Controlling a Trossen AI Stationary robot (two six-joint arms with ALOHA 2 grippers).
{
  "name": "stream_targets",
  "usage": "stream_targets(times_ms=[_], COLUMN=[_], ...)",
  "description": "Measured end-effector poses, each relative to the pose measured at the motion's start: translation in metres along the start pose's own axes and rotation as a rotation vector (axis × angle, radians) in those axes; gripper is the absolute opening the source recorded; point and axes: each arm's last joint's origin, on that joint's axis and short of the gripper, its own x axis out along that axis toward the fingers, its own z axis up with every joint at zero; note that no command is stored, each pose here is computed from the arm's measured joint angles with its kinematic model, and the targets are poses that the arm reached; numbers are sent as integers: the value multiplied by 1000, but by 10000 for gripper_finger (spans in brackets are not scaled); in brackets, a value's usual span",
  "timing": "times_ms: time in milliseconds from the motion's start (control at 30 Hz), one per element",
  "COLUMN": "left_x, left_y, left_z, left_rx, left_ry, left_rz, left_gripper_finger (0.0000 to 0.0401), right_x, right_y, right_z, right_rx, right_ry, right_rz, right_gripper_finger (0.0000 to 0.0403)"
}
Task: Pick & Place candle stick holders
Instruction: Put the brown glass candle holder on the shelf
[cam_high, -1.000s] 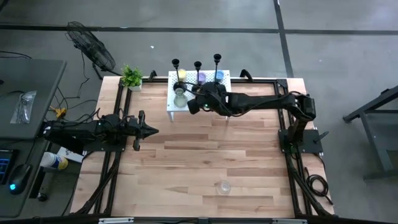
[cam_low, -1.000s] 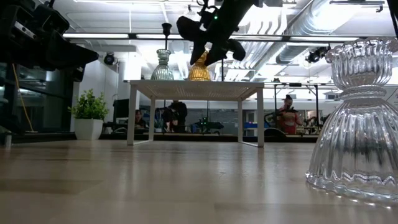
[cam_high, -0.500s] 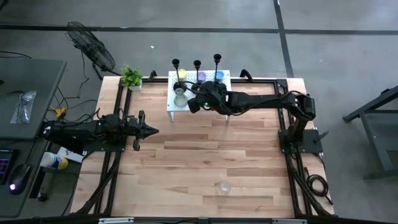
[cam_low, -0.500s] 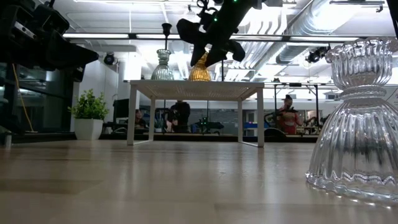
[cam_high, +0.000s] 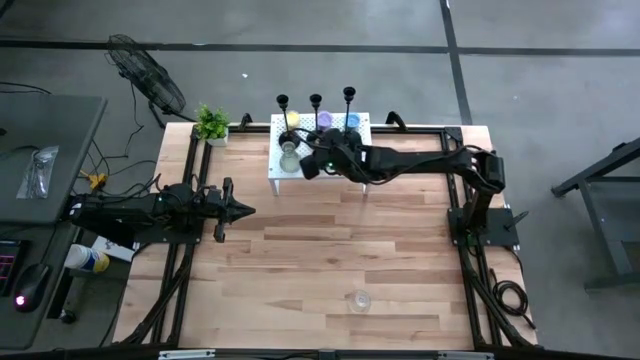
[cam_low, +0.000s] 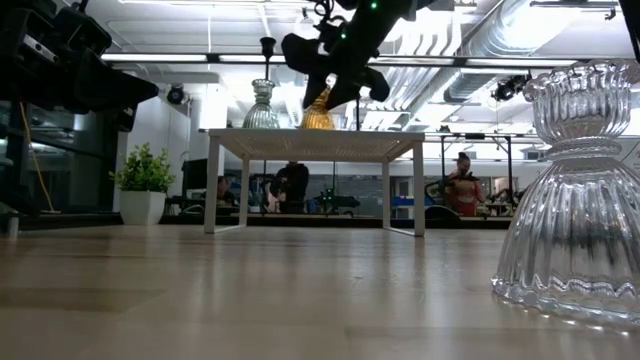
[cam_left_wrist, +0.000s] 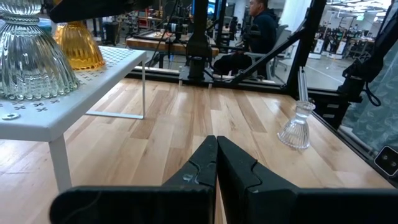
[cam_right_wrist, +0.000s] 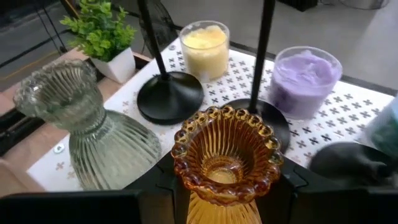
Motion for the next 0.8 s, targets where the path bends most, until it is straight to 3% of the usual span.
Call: stream_targets(times_ms=[533, 800], left_x=[0, 0], left_y=[0, 0], left_z=[0, 0], left_rx=[0, 0], left_ry=[0, 0], left_rz=[0, -1], left_gripper_finger=[0, 0], right_x=[-1, 0], right_y=[2, 3], right_z=[-2, -3], right_rx=[-5, -3], right_ry=[-4, 6], right_rz=[-1, 5], right_gripper_finger=[124, 148])
